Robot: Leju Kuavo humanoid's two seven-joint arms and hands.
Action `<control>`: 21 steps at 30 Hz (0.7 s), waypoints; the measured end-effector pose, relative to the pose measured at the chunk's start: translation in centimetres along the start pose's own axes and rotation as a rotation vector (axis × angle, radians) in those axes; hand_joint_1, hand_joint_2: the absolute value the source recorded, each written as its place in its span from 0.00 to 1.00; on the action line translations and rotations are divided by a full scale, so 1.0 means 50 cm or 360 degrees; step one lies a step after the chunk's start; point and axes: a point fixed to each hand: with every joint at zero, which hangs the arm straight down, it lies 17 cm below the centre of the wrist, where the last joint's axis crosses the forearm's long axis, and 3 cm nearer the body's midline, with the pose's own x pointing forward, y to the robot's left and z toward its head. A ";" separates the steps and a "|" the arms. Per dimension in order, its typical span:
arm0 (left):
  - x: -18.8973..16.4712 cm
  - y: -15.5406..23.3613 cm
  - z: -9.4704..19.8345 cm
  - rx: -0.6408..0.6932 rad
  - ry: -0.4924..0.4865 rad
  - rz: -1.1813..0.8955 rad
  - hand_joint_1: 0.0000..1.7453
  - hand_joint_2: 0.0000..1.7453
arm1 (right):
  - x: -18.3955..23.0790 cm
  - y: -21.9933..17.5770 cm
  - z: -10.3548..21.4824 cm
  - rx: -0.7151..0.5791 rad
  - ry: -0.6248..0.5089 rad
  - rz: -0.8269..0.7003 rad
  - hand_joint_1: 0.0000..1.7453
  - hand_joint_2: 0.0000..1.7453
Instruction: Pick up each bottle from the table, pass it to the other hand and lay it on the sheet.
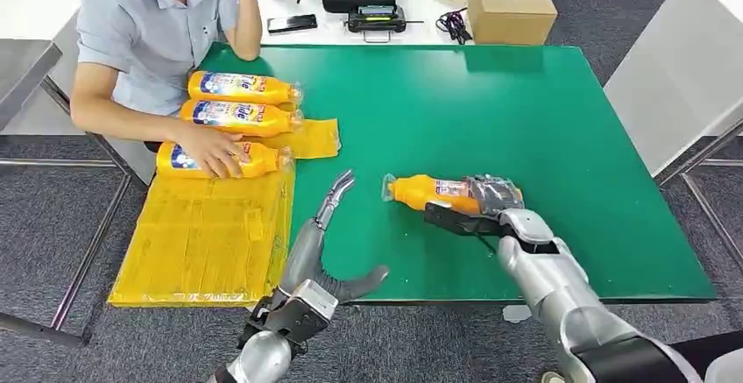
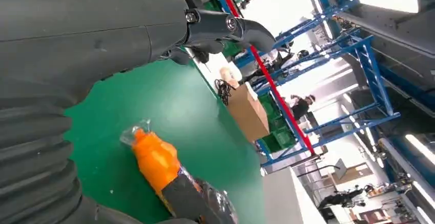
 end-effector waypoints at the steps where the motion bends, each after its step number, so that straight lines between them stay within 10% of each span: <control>1: 0.000 -0.001 0.000 0.0001 -0.0003 0.0007 0.00 1.00 | 0.001 -0.001 0.001 0.0019 -0.0018 -0.0025 1.00 1.00; 21: -0.065 0.034 0.002 0.0306 0.0251 0.0399 0.00 1.00 | 0.050 -0.035 0.056 -0.0037 -0.0449 -0.0803 1.00 1.00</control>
